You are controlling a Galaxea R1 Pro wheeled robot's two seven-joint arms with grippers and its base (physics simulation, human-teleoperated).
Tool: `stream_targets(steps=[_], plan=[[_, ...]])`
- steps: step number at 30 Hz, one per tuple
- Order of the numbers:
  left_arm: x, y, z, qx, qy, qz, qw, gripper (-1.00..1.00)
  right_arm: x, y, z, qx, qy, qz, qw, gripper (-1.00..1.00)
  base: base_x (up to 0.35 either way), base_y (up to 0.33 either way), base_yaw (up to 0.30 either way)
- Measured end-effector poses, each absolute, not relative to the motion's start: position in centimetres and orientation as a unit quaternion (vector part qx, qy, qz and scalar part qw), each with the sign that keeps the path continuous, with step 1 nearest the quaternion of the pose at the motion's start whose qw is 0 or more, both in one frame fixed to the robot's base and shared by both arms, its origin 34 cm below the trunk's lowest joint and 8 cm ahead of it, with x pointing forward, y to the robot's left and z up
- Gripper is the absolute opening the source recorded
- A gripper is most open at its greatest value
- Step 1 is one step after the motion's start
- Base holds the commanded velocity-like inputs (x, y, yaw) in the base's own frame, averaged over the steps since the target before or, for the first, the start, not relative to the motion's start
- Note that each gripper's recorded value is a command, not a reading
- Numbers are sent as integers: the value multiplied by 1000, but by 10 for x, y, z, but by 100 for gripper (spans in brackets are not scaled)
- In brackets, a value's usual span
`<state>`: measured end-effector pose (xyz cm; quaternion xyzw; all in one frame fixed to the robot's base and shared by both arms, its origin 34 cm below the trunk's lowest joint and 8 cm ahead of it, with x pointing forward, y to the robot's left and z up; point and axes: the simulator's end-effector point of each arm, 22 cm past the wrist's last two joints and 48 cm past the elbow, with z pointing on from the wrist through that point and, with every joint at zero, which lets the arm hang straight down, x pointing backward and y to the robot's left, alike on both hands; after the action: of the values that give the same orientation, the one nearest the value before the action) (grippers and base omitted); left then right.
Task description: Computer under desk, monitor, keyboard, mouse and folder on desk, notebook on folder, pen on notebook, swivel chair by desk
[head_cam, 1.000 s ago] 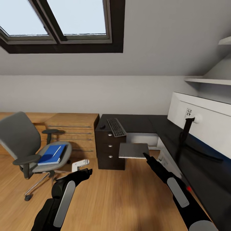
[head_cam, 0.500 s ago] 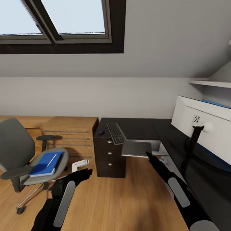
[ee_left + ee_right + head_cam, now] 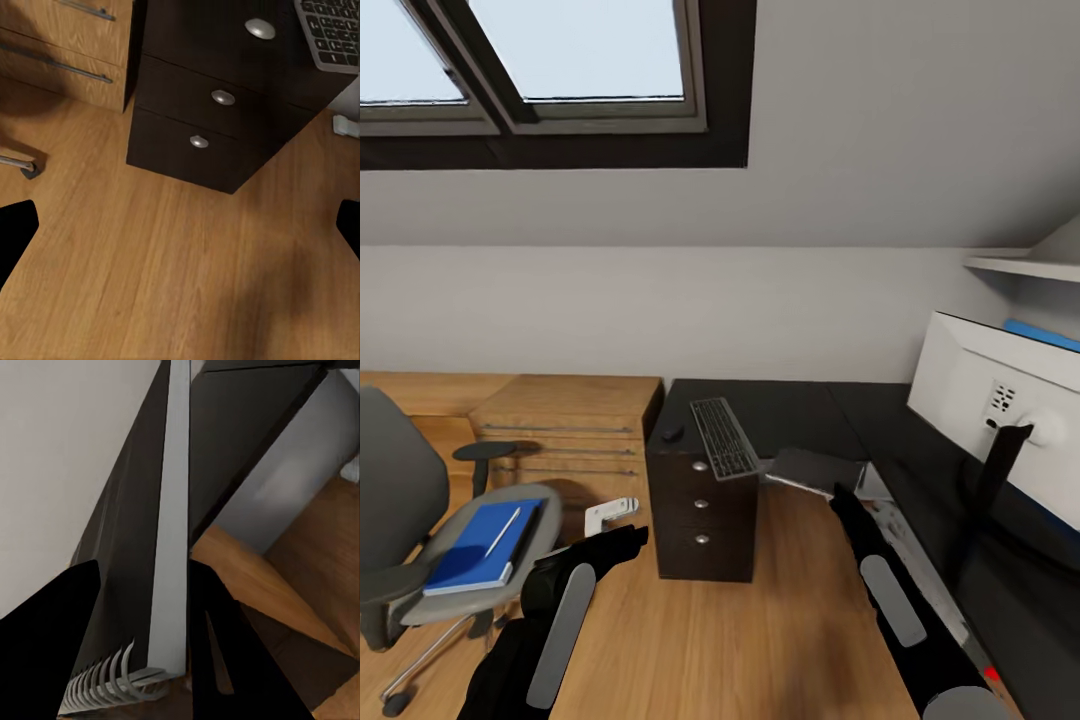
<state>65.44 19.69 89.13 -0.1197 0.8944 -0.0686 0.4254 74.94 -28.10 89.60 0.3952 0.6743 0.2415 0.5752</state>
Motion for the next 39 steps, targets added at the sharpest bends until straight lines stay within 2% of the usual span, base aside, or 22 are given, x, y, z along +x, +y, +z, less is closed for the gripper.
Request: stream_targets(steps=[15, 20, 34, 39], plan=[[653, 191, 902, -112, 897, -69, 422, 100, 738, -275, 873, 446, 663, 212, 563, -100, 303, 0, 0], [653, 188, 900, -110, 898, -70, 420, 100, 741, -293, 849, 476, 667, 182, 544, -100, 311, 0, 0], [652, 186, 900, -107, 898, -73, 420, 100, 742, -299, 843, 485, 667, 176, 538, -100, 320, 0, 0], [652, 185, 900, -107, 899, -75, 419, 100, 742, -304, 845, 487, 663, 173, 542, -100, 129, 0, 0]])
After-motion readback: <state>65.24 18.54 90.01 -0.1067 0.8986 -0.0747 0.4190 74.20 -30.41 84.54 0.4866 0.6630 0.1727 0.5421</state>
